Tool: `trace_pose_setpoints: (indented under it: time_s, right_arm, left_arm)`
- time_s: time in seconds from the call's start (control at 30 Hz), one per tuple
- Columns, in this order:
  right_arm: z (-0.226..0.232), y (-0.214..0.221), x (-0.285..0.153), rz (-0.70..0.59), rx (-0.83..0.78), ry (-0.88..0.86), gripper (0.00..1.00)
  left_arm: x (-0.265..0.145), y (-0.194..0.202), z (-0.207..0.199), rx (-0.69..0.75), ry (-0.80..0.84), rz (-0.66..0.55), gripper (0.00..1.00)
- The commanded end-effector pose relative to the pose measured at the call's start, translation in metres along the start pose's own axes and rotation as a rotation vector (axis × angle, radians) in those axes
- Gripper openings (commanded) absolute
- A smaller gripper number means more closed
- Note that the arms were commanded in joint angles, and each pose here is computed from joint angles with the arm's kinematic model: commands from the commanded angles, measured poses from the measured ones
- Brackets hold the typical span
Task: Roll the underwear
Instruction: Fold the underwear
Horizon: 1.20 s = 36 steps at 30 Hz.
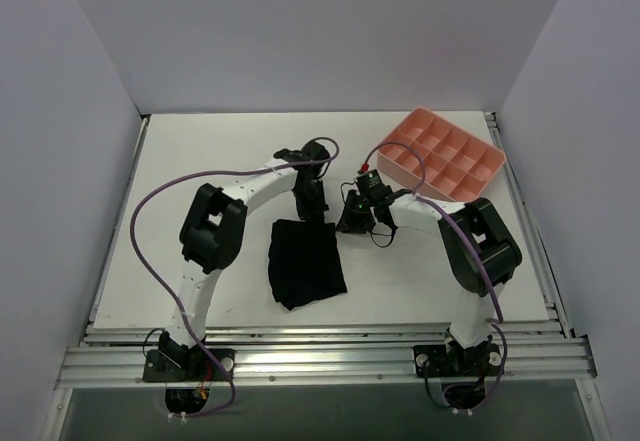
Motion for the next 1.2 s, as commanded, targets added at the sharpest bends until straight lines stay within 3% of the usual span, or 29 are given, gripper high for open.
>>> trace_pose_setpoints:
  time_s: [0.0, 0.37, 0.43, 0.53, 0.73, 0.97, 1.17]
  right_arm:
    - [0.005, -0.004, -0.006, -0.014, 0.004, -0.023, 0.18]
    - [0.0, 0.001, -0.004, -0.004, 0.006, -0.007, 0.17]
    - [0.0, 0.001, -0.005, -0.003, 0.005, -0.008, 0.17]
    - [0.0, 0.001, -0.007, -0.006, 0.001, -0.007, 0.18]
    - [-0.001, 0.001, -0.008, -0.002, -0.004, -0.001, 0.18]
    - [-0.002, 0.002, -0.008, 0.005, -0.013, 0.002, 0.18]
    - [0.0, 0.001, -0.009, 0.002, -0.017, -0.005, 0.18]
  left_arm:
    - [-0.028, -0.006, -0.014, 0.04, 0.078, -0.072, 0.02]
    - [-0.053, -0.001, -0.018, 0.075, 0.11, -0.134, 0.02]
    - [-0.045, 0.003, -0.004, 0.043, 0.037, -0.103, 0.02]
    - [-0.034, 0.0, 0.01, 0.009, -0.062, -0.087, 0.24]
    - [-0.028, -0.011, -0.005, -0.004, -0.062, -0.114, 0.43]
    - [-0.017, -0.014, -0.003, -0.02, -0.105, -0.104, 0.48]
    - [-0.001, -0.009, 0.004, -0.037, -0.138, -0.076, 0.44]
Point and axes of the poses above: each gripper's point midway between its finger pads, its own x axis out along the fingers, its own z axis along the line the jaws close on, y = z × x, the point moved 2 cm from there along -x, back along the fingers, and after that the axes turned 5 degrees about -x, right-handed, at the moved point
